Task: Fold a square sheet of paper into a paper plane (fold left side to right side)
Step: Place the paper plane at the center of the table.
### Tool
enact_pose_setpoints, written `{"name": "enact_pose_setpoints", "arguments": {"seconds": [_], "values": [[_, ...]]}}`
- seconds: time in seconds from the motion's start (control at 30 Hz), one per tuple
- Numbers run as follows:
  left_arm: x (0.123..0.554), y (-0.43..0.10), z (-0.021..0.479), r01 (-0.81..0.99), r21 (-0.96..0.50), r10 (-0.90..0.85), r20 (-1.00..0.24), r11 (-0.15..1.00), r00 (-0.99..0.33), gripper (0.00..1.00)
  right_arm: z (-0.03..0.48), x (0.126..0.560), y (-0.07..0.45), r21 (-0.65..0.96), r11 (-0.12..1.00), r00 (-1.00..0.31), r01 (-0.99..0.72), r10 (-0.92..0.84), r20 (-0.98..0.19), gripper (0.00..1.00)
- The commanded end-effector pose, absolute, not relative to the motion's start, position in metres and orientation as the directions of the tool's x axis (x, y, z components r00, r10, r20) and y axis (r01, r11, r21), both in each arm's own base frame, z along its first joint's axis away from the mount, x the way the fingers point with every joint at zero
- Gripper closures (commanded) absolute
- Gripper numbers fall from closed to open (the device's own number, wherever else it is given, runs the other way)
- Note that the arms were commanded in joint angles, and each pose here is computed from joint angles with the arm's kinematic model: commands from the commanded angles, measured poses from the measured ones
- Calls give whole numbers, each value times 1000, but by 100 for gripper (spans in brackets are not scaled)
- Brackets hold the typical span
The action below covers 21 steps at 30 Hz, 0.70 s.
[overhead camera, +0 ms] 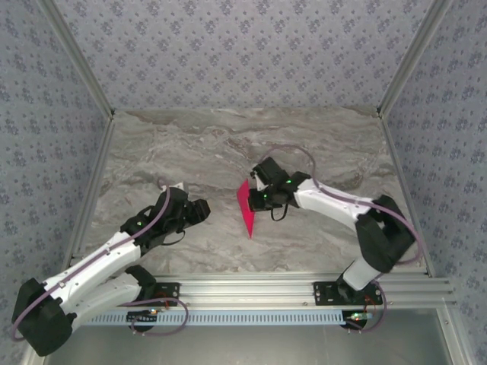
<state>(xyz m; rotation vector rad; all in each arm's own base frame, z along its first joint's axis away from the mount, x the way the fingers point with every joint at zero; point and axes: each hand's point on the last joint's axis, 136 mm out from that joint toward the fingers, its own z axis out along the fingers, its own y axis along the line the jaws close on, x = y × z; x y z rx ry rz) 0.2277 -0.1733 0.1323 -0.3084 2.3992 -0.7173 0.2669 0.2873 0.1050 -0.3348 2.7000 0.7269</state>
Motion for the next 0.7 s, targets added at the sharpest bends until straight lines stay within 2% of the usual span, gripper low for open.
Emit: {"name": "enact_pose_setpoints", "arguments": {"seconds": [0.0,0.1,0.2,0.3,0.43,0.53,0.67], "values": [[231,-167,139,-52,-549,-383,-508,834,-771,55,109,263,288,624,734,-942,-266,-60,-331,100],[231,-167,140,-52,-547,-381,-510,836,-771,54,83,260,277,674,707,-963,-214,-36,-268,100],[231,-167,140,-51,-548,-382,-510,835,-771,54,54,261,258,653,738,-976,-167,-32,-214,100],[231,-168,142,-49,-546,-379,-510,836,-772,53,42,264,236,591,793,-978,-148,-28,-207,84],[232,-168,149,-27,-536,-360,-528,844,-769,50,61,267,211,434,881,-963,-188,-79,-258,66],[234,-167,155,-9,-522,-345,-550,853,-761,46,83,264,194,320,922,-949,-219,-124,-291,59],[238,-170,164,21,-529,-343,-579,848,-739,36,104,245,201,305,916,-941,-262,-172,-290,52]]}}
